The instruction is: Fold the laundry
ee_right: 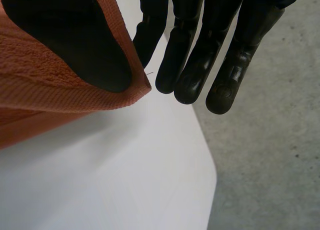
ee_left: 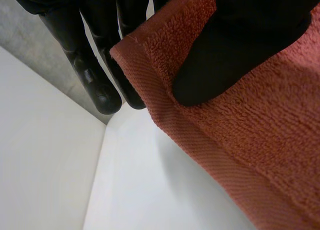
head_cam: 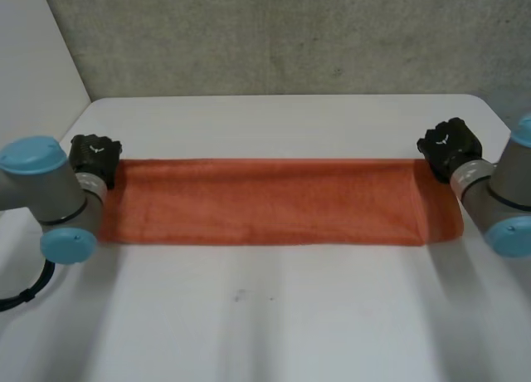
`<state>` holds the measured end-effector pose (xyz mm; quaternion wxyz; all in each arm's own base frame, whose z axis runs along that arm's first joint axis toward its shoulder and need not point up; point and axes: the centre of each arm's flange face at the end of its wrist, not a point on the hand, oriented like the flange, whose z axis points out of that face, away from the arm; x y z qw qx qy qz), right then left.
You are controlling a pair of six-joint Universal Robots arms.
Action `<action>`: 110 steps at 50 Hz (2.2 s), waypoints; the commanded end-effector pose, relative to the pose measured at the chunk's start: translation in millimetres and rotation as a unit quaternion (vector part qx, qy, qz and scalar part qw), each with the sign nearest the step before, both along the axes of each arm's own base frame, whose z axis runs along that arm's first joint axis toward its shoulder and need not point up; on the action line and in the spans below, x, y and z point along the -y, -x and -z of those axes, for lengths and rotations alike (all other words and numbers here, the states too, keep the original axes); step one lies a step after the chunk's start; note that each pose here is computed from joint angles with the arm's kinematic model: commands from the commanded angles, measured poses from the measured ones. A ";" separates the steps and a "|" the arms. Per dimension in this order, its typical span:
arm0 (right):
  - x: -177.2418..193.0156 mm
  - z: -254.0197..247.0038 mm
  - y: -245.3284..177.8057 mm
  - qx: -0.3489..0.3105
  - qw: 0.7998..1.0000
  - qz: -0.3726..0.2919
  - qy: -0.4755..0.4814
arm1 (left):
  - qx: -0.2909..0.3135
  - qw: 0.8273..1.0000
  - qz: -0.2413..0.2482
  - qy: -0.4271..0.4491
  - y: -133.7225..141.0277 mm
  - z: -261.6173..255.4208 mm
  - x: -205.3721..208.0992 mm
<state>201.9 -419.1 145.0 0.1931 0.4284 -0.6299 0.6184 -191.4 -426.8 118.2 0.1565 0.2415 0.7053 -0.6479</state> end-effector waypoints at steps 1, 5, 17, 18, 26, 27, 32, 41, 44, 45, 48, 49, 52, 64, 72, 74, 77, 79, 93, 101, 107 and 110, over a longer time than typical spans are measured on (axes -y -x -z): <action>28.2 18.7 -14.4 0.001 0.999 0.001 0.050 | 0.031 0.999 0.023 0.023 10.7 18.9 12.6; 31.2 19.7 -17.3 0.003 0.998 0.020 0.057 | 0.028 0.998 0.058 0.027 20.6 23.6 8.2; 1.0 -52.9 -11.3 0.085 0.993 0.035 0.078 | 0.023 0.995 0.088 0.042 32.0 -14.7 -18.2; -8.3 -63.1 -9.5 0.105 0.991 0.037 0.075 | 0.021 0.995 0.086 0.046 29.8 -25.9 -24.8; -64.8 -72.4 -1.6 0.155 0.988 0.027 0.004 | -0.003 0.996 0.079 0.039 16.5 -63.3 -78.5; -74.9 -71.4 -0.6 0.157 0.987 0.022 -0.016 | -0.003 0.996 0.079 0.039 16.5 -63.4 -78.6; -89.6 -61.0 24.2 0.165 0.982 0.048 -0.083 | -0.081 0.994 0.075 0.003 12.0 -64.8 -119.1; -92.8 -40.4 41.0 0.189 0.971 0.040 -0.143 | -0.206 0.977 0.044 -0.041 6.5 -66.0 -140.8; -85.7 -27.8 50.1 0.196 0.967 0.042 -0.157 | -0.238 0.970 0.019 -0.052 3.3 -61.9 -141.8; -82.3 -19.6 52.8 0.200 0.965 0.041 -0.164 | -0.247 0.968 0.007 -0.055 1.5 -59.4 -141.3; -78.3 -7.4 54.1 0.202 0.964 0.038 -0.172 | -0.246 0.967 -0.007 -0.059 -0.6 -53.7 -140.3; -76.3 -3.2 54.8 0.202 0.963 0.037 -0.172 | -0.246 0.967 -0.007 -0.059 -0.6 -53.7 -140.3; -74.7 1.5 54.8 0.200 0.964 0.036 -0.173 | -0.246 0.967 -0.012 -0.060 -1.5 -52.8 -140.5; -61.4 19.0 55.3 0.198 0.965 0.034 -0.171 | -0.246 0.967 -0.012 -0.064 -1.9 -49.5 -143.0; -51.7 30.1 56.6 0.196 0.963 0.040 -0.179 | -0.245 0.967 -0.012 -0.065 -1.5 -48.6 -143.6; -50.4 31.2 56.7 0.196 0.963 0.041 -0.180 | -0.246 0.967 -0.012 -0.064 -1.5 -49.1 -143.6; -49.4 32.2 57.3 0.197 0.963 0.042 -0.180 | -0.245 0.967 -0.012 -0.066 -1.7 -48.3 -144.3; -48.6 31.3 58.5 0.197 0.963 0.043 -0.178 | -0.245 0.967 -0.013 -0.067 -2.3 -47.6 -145.0; -28.3 12.7 106.7 0.183 0.964 0.146 -0.125 | -0.244 0.967 -0.012 -0.071 -1.9 -46.0 -148.3; -13.8 -10.3 189.0 0.092 0.959 0.261 -0.062 | -0.244 0.967 -0.007 -0.072 1.0 -46.6 -150.8; -8.9 -30.4 171.7 0.111 0.964 0.238 -0.034 | -0.244 0.967 -0.007 -0.073 1.2 -46.5 -151.2; -14.6 -54.3 124.7 0.153 0.972 0.180 -0.013 | -0.244 0.967 -0.007 -0.073 1.2 -46.2 -151.4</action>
